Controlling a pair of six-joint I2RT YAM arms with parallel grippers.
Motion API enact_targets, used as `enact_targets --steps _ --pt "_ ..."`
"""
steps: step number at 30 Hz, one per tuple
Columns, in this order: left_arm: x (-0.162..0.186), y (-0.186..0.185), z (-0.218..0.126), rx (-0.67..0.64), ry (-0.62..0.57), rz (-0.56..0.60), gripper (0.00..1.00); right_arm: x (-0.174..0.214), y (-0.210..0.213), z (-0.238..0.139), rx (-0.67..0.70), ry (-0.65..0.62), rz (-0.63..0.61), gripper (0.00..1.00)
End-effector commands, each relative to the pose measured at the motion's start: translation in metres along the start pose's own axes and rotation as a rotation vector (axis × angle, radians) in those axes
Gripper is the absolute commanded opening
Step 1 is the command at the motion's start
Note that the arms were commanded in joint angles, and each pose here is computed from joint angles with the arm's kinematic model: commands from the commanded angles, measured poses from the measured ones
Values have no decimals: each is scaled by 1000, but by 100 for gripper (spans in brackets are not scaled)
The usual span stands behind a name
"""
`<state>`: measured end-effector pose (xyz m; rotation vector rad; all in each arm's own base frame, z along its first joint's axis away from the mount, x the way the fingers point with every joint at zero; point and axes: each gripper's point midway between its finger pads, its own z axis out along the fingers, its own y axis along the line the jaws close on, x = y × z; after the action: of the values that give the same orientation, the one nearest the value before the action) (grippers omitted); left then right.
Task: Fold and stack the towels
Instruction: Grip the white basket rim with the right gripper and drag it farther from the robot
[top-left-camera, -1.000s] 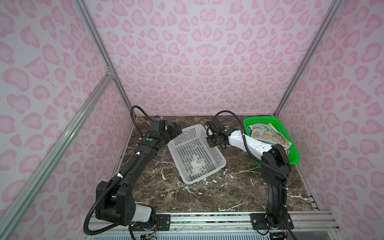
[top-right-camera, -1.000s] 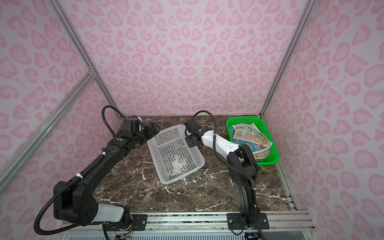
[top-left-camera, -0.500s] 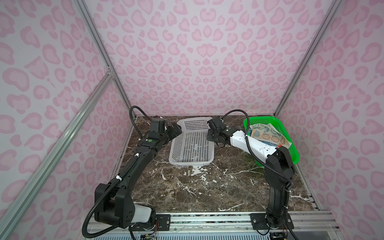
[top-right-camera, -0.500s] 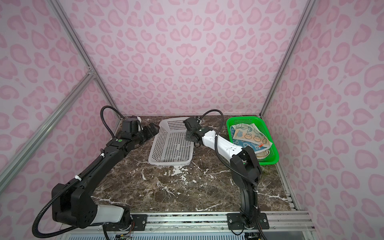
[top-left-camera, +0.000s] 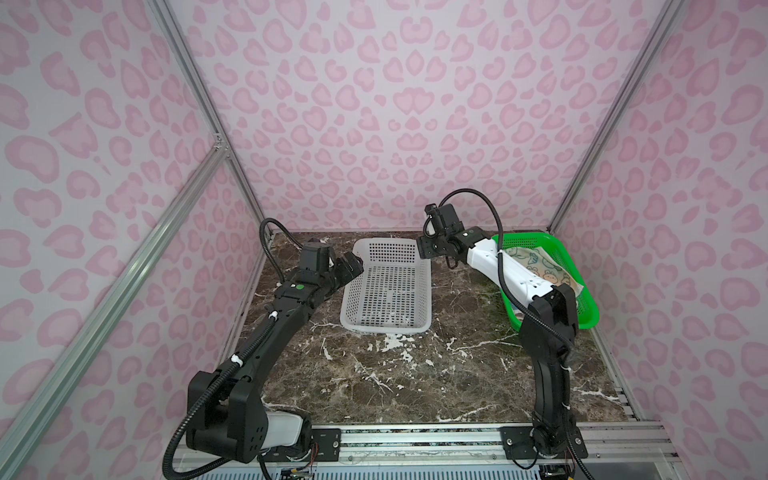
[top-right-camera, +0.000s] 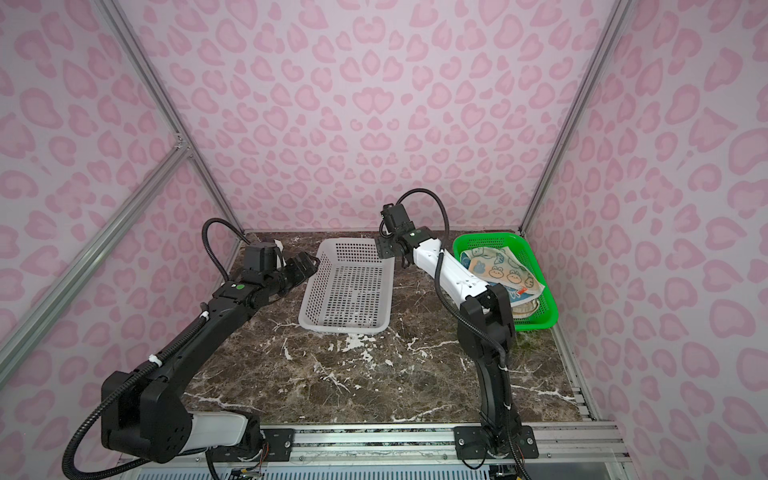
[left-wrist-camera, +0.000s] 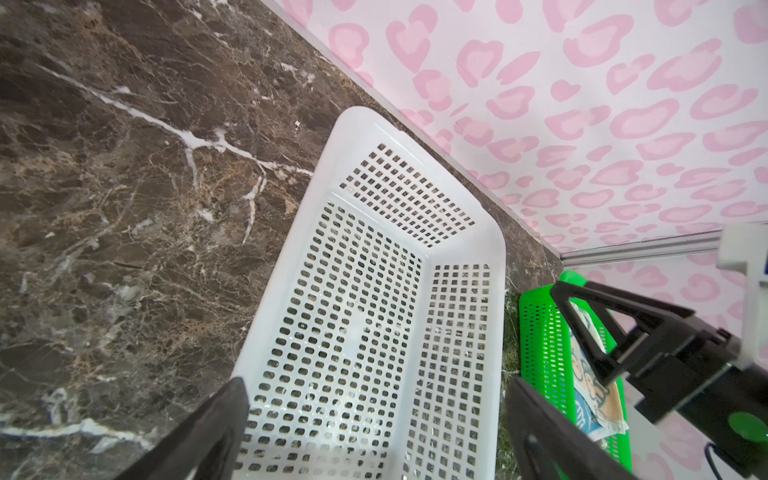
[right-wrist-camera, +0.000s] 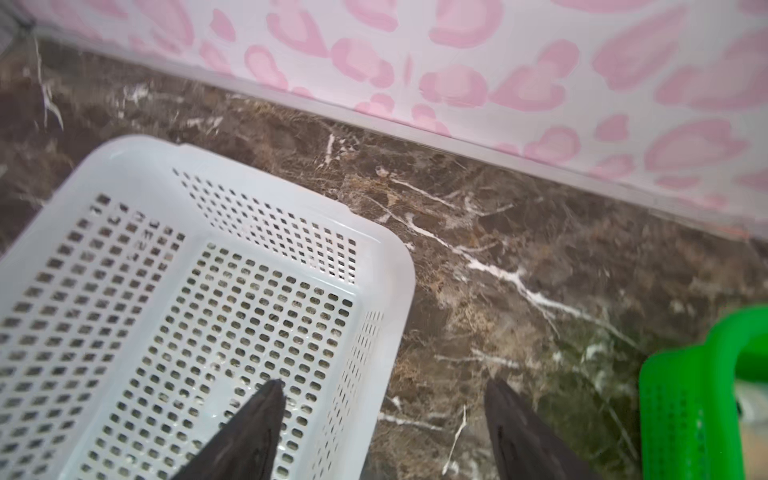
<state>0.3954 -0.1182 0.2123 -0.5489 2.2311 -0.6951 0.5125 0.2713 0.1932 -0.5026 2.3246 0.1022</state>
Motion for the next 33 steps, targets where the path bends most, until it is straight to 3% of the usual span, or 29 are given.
enact_targets --steps 1,8,17,23,33 --pt "-2 -5 -2 26 -13 -14 97 6 17 19 -76 69 -337 84" --pt "2 -4 1 14 1 -1 97 -5 24 71 -69 61 -506 94" --pt "10 6 13 -22 44 17 97 11 20 118 23 81 -628 93" --pt "8 6 17 -33 46 29 97 9 8 129 63 70 -631 83" --pt "7 6 20 -35 46 30 97 8 4 120 58 77 -530 48"
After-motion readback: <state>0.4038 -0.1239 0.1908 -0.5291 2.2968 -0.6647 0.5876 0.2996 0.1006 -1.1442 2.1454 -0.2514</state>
